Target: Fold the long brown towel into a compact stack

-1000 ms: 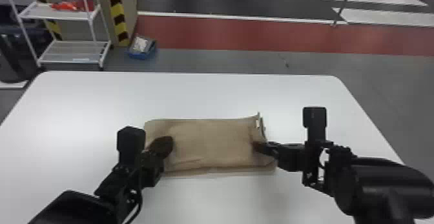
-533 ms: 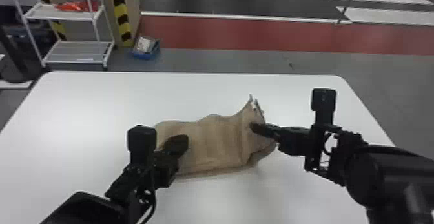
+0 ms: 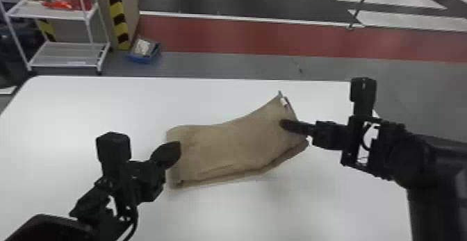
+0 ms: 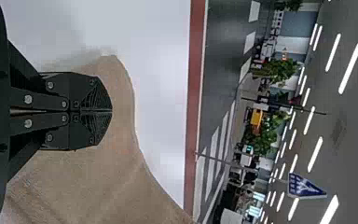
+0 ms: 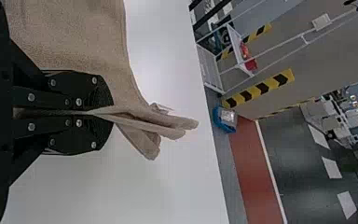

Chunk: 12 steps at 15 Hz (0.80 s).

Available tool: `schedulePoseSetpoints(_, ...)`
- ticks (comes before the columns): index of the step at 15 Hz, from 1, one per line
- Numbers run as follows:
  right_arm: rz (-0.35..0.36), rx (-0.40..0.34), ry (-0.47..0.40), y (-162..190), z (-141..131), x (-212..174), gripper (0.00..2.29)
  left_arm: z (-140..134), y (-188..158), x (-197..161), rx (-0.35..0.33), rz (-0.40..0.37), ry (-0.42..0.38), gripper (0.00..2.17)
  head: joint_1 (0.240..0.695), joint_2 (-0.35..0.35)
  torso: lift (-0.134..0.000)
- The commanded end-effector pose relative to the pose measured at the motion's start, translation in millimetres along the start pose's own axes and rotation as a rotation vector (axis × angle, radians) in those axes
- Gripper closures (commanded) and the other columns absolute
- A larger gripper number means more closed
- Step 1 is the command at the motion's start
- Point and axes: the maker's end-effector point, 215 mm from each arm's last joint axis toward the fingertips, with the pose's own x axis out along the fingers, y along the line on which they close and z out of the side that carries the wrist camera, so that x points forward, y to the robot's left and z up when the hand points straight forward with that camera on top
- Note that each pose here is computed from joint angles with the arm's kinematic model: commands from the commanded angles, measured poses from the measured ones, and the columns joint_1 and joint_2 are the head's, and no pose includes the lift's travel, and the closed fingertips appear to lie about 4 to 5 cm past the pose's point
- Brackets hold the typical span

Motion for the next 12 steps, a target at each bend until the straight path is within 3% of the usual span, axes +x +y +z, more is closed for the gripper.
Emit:
schedulePoseSetpoints(1,0.008,0.016,0.021,1,11,-5,1.12,-23,5,11,-0.019,-0.026,0.045,1.41,0.695,-0.152,-0.125)
schedulePoseSetpoints(6,0.058,0.011,0.025,31,36,-13,1.12,-28,8,22,0.011,-0.037,0.065,1.42,0.695,-0.15,-0.125)
schedulePoseSetpoints(12,0.103,-0.034,0.077,81,29,5,1.12,-34,9,27,0.013,-0.034,0.081,1.42,0.695,-0.109,-0.125)
